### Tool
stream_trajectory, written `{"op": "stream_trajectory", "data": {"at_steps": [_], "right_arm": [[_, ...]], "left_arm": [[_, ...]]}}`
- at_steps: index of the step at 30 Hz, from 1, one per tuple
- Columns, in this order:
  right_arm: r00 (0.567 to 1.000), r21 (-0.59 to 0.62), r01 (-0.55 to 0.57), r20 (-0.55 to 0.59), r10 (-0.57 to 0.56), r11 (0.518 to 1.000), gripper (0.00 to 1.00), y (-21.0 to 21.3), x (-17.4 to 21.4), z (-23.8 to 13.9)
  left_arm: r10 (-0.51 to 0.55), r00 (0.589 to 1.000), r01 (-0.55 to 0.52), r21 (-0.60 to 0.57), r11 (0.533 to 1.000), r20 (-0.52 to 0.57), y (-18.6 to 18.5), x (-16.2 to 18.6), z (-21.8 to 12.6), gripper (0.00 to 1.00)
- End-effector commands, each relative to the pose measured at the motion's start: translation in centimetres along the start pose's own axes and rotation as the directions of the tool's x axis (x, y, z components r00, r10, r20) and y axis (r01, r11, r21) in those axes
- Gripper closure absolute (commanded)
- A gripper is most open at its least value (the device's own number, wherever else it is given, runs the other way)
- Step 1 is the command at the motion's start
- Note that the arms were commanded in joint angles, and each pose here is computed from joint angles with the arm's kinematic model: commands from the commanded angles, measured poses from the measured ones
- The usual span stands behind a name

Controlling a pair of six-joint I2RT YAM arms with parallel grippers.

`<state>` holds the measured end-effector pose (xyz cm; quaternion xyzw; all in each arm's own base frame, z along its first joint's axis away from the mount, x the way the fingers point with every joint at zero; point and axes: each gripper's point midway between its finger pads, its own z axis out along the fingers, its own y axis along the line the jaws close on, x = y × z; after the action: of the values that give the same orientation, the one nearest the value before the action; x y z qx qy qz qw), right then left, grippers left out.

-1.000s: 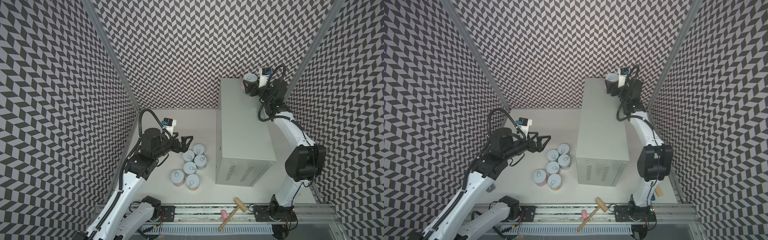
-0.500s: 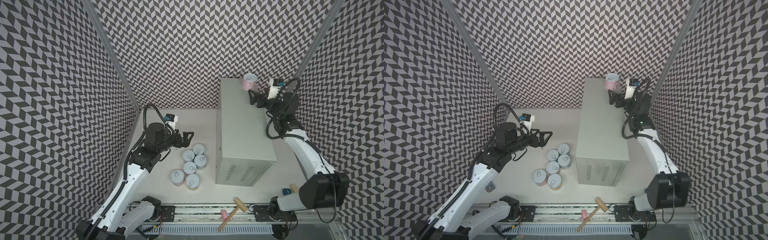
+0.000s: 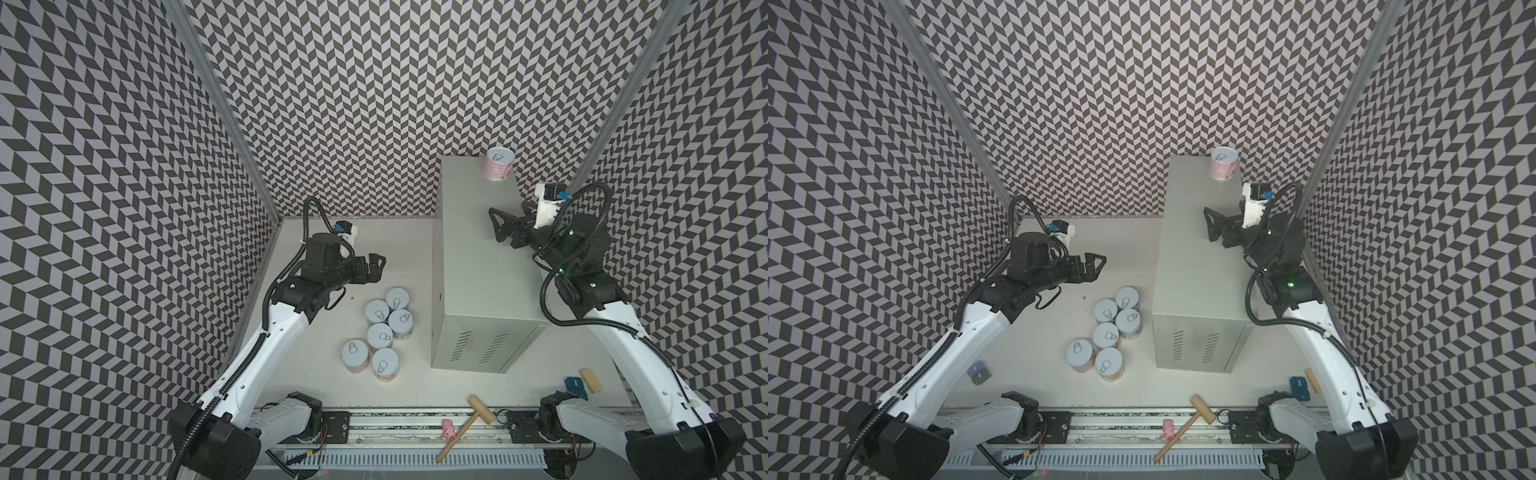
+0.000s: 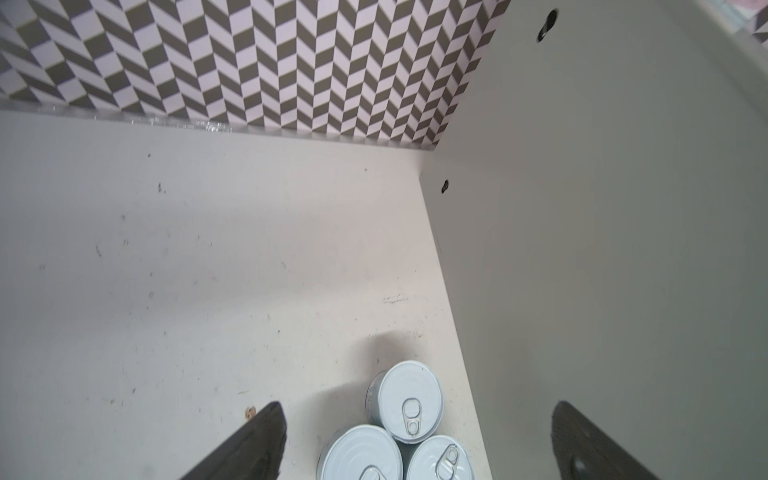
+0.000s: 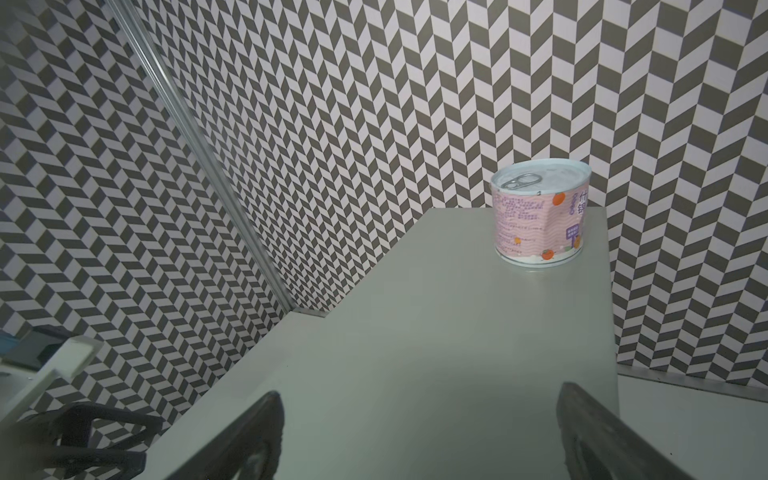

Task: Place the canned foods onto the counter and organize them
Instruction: 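Swing the right arm back over the cans while the left gripper lowers onto them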

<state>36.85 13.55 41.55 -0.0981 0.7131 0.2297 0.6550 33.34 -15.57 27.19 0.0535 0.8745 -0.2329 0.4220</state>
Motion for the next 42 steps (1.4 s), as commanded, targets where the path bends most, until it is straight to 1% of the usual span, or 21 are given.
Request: {"op": "stream_trajectory", "data": {"at_steps": [1,4,7,10,11,12,13,15,17,21,24,26,27,30,33,35,38,42], "right_arm": [[0.996,-0.030,0.078,-0.029,-0.079,0.997,0.01,2.9,-0.6,0.3],[0.987,-0.059,0.132,-0.082,-0.137,0.989,0.01,5.8,-0.5,0.9],[0.976,-0.099,0.176,-0.110,-0.186,0.979,0.01,8.7,-1.0,0.8],[0.962,-0.150,0.204,-0.151,-0.226,0.967,0.01,11.5,-1.3,0.5],[0.955,-0.173,0.213,-0.173,-0.242,0.962,0.01,12.5,-1.1,0.5],[0.945,-0.204,0.221,-0.197,-0.261,0.954,0.01,13.5,-0.6,0.5],[0.935,-0.233,0.230,-0.216,-0.281,0.945,0.01,14.4,-0.1,0.6],[0.912,-0.282,0.247,-0.257,-0.321,0.927,0.01,16.0,1.0,0.7],[0.891,-0.309,0.255,-0.293,-0.347,0.916,0.01,17.2,2.0,0.8],[0.872,-0.390,0.274,-0.285,-0.399,0.879,0.01,20.1,2.8,-0.5],[0.855,-0.500,0.283,-0.255,-0.451,0.818,0.01,23.1,3.8,-2.1],[0.843,-0.548,0.303,-0.228,-0.488,0.780,0.01,24.9,4.3,-3.0],[0.837,-0.561,0.310,-0.222,-0.500,0.768,0.01,25.4,4.6,-3.2],[0.825,-0.597,0.326,-0.199,-0.529,0.733,0.01,26.9,5.3,-3.6],[0.822,-0.613,0.338,-0.178,-0.541,0.714,0.01,27.7,5.7,-3.6],[0.826,-0.623,0.340,-0.161,-0.541,0.704,0.01,28.1,6.0,-3.5],[0.831,-0.629,0.339,-0.148,-0.536,0.699,0.01,28.5,6.6,-3.1],[0.821,-0.621,0.344,-0.164,-0.546,0.704,0.01,28.4,8.0,-2.3]], "left_arm": [[-0.029,0.998,0.025,-0.062,0.998,-0.056,1.2,1.6,-0.3,0.00],[-0.039,0.994,0.031,-0.088,0.996,-0.102,2.0,3.6,-0.5,0.00],[-0.043,0.988,0.034,-0.066,0.997,-0.146,2.0,5.4,-0.5,0.00],[-0.066,0.982,0.052,-0.078,0.996,-0.176,2.6,7.0,0.0,0.00],[-0.100,0.979,0.078,-0.126,0.989,-0.178,3.5,7.4,0.1,0.00],[-0.156,0.971,0.120,-0.195,0.973,-0.181,4.8,7.9,0.2,0.00],[-0.197,0.962,0.151,-0.235,0.960,-0.189,5.7,8.3,0.2,0.00],[-0.265,0.942,0.208,-0.265,0.942,-0.204,6.6,9.2,0.3,0.00],[-0.326,0.927,0.266,-0.288,0.920,-0.186,7.4,9.7,0.0,0.00],[-0.380,0.910,0.321,-0.299,0.899,-0.165,7.7,10.5,-1.2,0.00],[-0.413,0.894,0.341,-0.331,0.880,-0.176,8.0,11.7,-2.1,0.00],[-0.473,0.866,0.376,-0.410,0.831,-0.164,9.0,13.0,-3.3,0.00],[-0.494,0.854,0.394,-0.420,0.818,-0.161,9.0,13.4,-3.6,0.00],[-0.530,0.830,0.436,-0.392,0.810,-0.173,8.2,14.4,-4.2,0.00],[-0.535,0.817,0.418,-0.420,0.806,-0.213,8.2,15.9,-4.8,0.00],[-0.516,0.818,0.379,-0.438,0.815,-0.253,8.2,17.1,-4.9,0.00],[-0.497,0.804,0.328,-0.453,0.829,-0.328,7.9,19.4,-5.0,0.00],[-0.455,0.799,0.252,-0.468,0.847,-0.394,7.8,21.5,-5.4,0.00]]}}
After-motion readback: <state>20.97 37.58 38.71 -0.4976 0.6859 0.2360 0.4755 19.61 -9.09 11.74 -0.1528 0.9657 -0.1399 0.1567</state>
